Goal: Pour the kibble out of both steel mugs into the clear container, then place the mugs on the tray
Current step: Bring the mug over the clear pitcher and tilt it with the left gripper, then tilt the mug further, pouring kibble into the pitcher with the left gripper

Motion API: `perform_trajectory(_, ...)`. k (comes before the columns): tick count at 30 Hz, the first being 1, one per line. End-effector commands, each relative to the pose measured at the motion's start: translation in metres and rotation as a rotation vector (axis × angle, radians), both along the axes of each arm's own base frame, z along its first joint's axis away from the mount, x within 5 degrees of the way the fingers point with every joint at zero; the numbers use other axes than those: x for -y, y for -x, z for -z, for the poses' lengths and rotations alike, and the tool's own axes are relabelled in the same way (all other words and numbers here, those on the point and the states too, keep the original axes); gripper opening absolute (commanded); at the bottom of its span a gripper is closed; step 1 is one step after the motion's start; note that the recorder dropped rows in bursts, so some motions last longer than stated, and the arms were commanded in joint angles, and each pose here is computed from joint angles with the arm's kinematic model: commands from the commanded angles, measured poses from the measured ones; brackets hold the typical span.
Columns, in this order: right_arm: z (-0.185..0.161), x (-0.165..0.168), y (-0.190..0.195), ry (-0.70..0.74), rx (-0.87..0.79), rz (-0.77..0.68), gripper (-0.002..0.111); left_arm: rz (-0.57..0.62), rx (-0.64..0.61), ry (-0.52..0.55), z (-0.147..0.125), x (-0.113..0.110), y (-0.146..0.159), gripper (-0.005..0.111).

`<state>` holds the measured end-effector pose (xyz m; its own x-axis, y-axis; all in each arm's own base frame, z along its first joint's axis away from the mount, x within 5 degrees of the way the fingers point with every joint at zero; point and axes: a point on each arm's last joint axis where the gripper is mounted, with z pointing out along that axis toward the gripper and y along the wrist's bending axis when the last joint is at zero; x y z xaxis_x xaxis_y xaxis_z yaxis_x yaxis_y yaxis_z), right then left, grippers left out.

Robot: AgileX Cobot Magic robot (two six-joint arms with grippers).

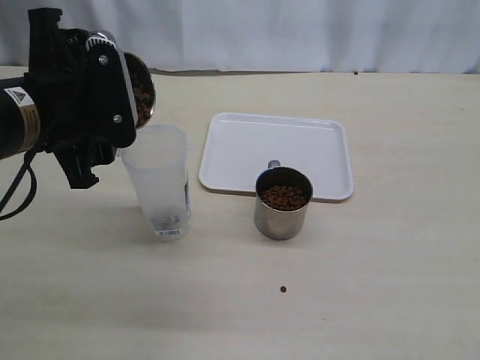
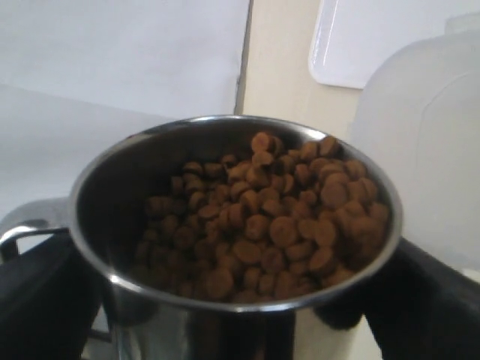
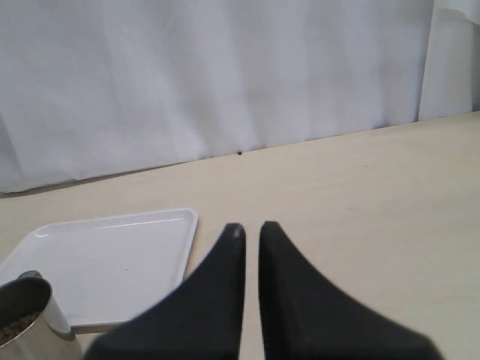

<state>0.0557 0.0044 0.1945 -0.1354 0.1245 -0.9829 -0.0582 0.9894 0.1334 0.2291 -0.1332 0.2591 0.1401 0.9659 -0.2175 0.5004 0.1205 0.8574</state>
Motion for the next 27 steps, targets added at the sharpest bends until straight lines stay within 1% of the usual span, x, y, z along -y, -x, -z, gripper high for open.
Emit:
perform_trajectory(1,0.0005,-0.0002,0.0001,0.0,0.003,-0.004,0.005,-0.004,0.026,-0.026,-0.0051,-0.0002,-0.0013,0.0)
perform_trajectory(5,0.0005,-0.0002,0.0001,0.0,0.003,-0.004,0.005,0.024,0.033,-0.05,-0.0051,0.0034,0.0009,0.0)
perform_trajectory(9,0.0005,-0.0002,0.0001,0.0,0.003,-0.004,0.005,0.024,0.037,-0.061,-0.0052,0.0034,0.0011,0.0)
perform_trajectory(16,0.0005,-0.0002,0.0001,0.0,0.003,-0.004,0.005,0.05,0.052,-0.121,-0.0048,0.0032,0.0007,0.0)
perform_trajectory(27,0.0005,-0.0002,0.0001,0.0,0.003,-0.004,0.005,0.081,0.069,-0.158,-0.0054,0.0041,0.0007,0.0)
